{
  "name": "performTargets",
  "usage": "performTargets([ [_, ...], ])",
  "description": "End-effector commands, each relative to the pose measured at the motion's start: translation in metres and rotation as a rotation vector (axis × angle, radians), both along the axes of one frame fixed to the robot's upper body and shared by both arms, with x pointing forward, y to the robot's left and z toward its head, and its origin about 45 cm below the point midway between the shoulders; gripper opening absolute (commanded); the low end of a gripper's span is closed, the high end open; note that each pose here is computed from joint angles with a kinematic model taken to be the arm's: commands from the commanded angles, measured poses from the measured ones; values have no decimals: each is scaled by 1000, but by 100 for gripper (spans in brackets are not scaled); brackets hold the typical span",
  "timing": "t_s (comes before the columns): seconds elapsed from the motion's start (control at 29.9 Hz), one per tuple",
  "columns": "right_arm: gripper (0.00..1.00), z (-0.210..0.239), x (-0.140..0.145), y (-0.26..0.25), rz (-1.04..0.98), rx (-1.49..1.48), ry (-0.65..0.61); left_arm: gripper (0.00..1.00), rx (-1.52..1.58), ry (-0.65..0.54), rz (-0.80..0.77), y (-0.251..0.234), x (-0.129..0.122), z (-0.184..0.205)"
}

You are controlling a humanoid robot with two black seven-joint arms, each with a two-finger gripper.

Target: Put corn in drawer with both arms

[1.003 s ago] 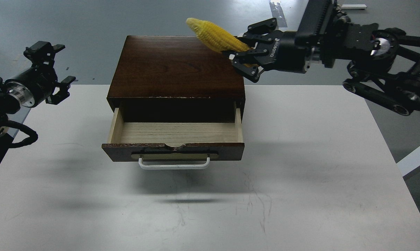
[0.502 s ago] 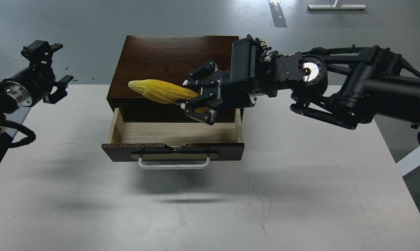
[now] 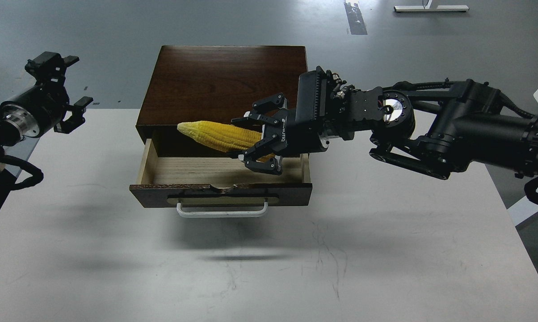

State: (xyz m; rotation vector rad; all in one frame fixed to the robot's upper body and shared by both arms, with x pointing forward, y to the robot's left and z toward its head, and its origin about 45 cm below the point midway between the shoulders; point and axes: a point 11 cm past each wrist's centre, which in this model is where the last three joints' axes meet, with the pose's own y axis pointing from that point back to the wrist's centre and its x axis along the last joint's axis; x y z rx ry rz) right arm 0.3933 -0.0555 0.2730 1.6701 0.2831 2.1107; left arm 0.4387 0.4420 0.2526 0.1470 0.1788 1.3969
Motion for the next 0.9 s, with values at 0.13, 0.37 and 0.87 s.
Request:
performTargets([
  [0.13, 96, 1, -2, 2, 10, 19, -3, 99, 1, 2, 0, 0, 0, -1],
  [0.37, 96, 58, 17, 12, -96, 278, 22, 99, -10, -4, 2, 0, 1, 1],
  [0.87, 96, 48, 103, -213, -1137, 1177, 939, 99, -27, -4, 0, 0, 1, 1],
])
